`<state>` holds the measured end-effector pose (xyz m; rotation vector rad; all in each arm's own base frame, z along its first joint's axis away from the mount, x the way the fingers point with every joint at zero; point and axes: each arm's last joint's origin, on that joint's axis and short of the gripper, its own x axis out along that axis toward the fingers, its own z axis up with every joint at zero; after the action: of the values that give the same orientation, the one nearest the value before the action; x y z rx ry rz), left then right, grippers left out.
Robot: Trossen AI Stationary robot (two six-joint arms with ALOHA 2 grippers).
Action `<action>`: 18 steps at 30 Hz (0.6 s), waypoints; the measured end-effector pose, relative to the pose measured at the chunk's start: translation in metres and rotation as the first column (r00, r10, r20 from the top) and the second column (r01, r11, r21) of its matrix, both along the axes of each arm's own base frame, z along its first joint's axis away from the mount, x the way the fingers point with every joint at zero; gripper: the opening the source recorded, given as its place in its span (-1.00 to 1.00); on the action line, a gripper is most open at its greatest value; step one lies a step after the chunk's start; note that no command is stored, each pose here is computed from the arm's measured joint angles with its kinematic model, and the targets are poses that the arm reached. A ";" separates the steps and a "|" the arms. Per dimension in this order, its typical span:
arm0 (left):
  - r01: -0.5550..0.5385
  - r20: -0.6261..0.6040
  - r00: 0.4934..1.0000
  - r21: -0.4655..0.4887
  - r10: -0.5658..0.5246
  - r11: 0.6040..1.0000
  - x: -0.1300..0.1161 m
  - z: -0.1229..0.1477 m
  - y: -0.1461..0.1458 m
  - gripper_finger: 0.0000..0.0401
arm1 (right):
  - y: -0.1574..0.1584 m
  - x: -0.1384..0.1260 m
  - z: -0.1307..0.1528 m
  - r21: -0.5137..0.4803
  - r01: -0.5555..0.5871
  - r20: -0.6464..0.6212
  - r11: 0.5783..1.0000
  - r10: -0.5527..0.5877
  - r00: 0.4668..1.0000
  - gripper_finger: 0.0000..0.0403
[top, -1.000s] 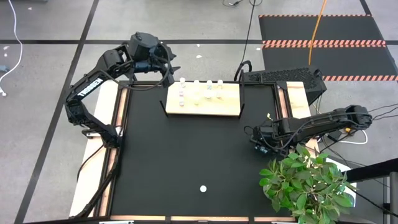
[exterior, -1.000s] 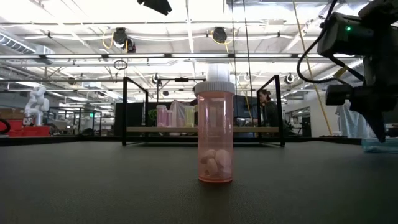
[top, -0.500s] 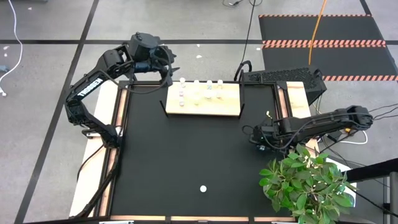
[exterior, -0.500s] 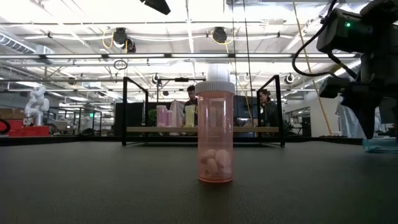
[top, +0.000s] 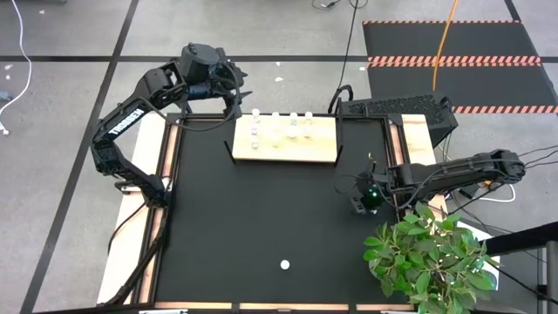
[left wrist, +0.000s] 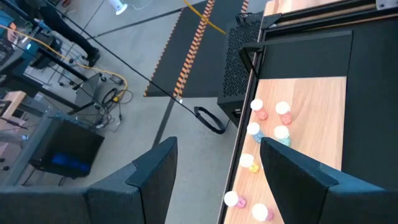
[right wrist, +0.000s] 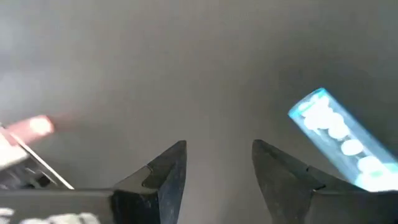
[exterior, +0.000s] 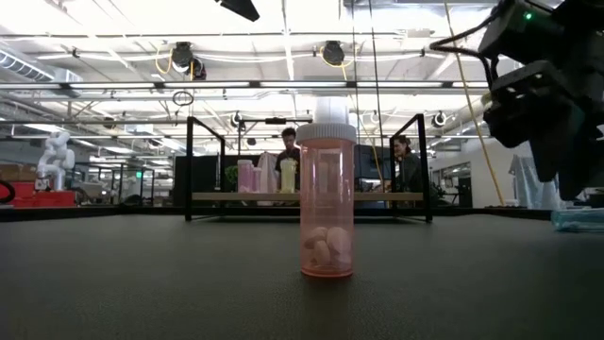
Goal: Pick and place medicine bottles onto shelf by color
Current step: Put the blue pill bottle on the shelf aligned with the other blue pill bottles
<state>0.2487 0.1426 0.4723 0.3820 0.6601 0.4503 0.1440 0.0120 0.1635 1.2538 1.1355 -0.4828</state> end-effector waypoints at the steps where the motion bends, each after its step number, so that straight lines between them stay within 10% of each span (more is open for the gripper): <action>1: -0.001 0.002 1.000 -0.003 0.001 1.000 0.000 0.000 0.000 0.16 | 0.000 -0.001 0.000 -0.016 -0.036 0.004 0.999 0.036 0.999 -0.12; 8: 0.007 0.023 1.000 -0.028 -0.006 1.000 0.004 0.000 -0.006 0.16 | 0.000 -0.001 0.013 -0.120 -0.284 0.028 0.951 0.289 0.957 -0.12; 18: 0.012 0.095 0.995 -0.089 -0.003 0.996 0.011 0.002 -0.018 0.16 | -0.006 -0.004 0.030 -0.356 -0.561 -0.184 0.747 0.533 0.826 -0.12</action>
<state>0.2599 0.1241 0.4747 0.2763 0.5841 0.4274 0.1402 0.0064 0.1932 0.5056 1.3225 -0.2853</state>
